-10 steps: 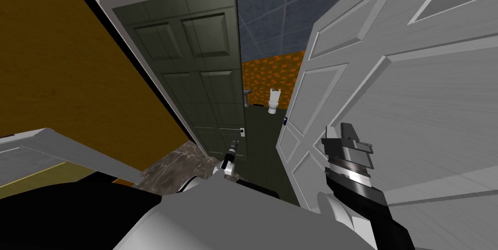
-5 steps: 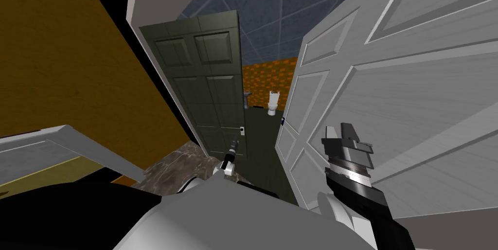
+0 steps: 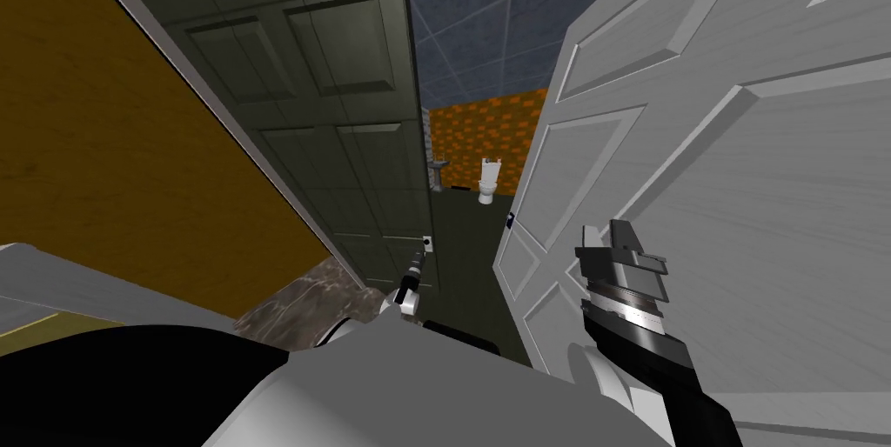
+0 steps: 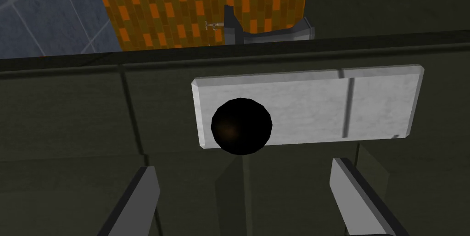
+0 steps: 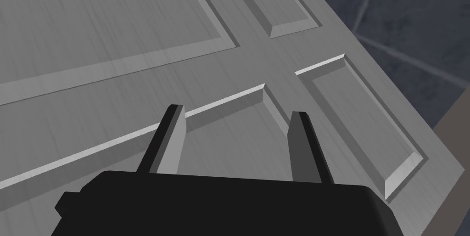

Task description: Push the door open

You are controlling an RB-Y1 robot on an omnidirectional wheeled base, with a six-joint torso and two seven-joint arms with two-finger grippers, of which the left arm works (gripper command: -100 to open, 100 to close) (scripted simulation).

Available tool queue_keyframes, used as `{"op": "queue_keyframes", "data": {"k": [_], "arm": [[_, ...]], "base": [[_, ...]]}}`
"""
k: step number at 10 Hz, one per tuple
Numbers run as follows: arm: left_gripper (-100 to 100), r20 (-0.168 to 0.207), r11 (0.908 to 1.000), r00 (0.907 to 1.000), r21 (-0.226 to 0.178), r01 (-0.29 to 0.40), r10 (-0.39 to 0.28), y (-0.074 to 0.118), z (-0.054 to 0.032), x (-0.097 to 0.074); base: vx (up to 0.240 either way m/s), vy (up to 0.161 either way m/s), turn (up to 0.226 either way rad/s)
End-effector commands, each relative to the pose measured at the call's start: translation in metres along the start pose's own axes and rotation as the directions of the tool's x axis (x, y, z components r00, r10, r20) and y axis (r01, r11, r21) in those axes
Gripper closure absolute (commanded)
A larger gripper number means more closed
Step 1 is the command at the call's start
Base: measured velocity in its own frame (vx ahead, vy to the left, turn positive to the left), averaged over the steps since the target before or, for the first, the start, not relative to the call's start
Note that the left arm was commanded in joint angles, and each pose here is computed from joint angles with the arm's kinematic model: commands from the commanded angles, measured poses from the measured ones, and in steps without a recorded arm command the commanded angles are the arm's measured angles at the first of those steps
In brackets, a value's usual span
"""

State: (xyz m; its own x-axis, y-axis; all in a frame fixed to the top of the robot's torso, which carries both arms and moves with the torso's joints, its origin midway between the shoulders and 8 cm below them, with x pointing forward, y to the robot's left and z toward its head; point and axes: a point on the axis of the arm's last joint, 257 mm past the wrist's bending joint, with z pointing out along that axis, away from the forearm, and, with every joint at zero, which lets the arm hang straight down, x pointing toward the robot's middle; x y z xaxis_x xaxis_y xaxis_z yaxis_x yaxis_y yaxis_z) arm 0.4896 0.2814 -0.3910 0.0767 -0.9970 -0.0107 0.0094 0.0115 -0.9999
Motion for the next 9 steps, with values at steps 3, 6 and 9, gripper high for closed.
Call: {"op": "queue_keyframes", "data": {"k": [3,6,9], "arm": [[-100,0.010,1.0000,0.9999,0.004,0.003,-0.003,0.0004,-0.0028,-0.0018],[100,0.008,1.0000,1.0000,0.002,0.003,-0.003,0.0009,-0.0027,-0.0015],[100,0.008,1.0000,1.0000,0.002,0.003,-0.003,0.0009,-0.0027,-0.0015]], "base": [[0.205,-0.001,-0.026],[0.011,0.000,-0.002],[-0.012,0.000,-0.001]]}}
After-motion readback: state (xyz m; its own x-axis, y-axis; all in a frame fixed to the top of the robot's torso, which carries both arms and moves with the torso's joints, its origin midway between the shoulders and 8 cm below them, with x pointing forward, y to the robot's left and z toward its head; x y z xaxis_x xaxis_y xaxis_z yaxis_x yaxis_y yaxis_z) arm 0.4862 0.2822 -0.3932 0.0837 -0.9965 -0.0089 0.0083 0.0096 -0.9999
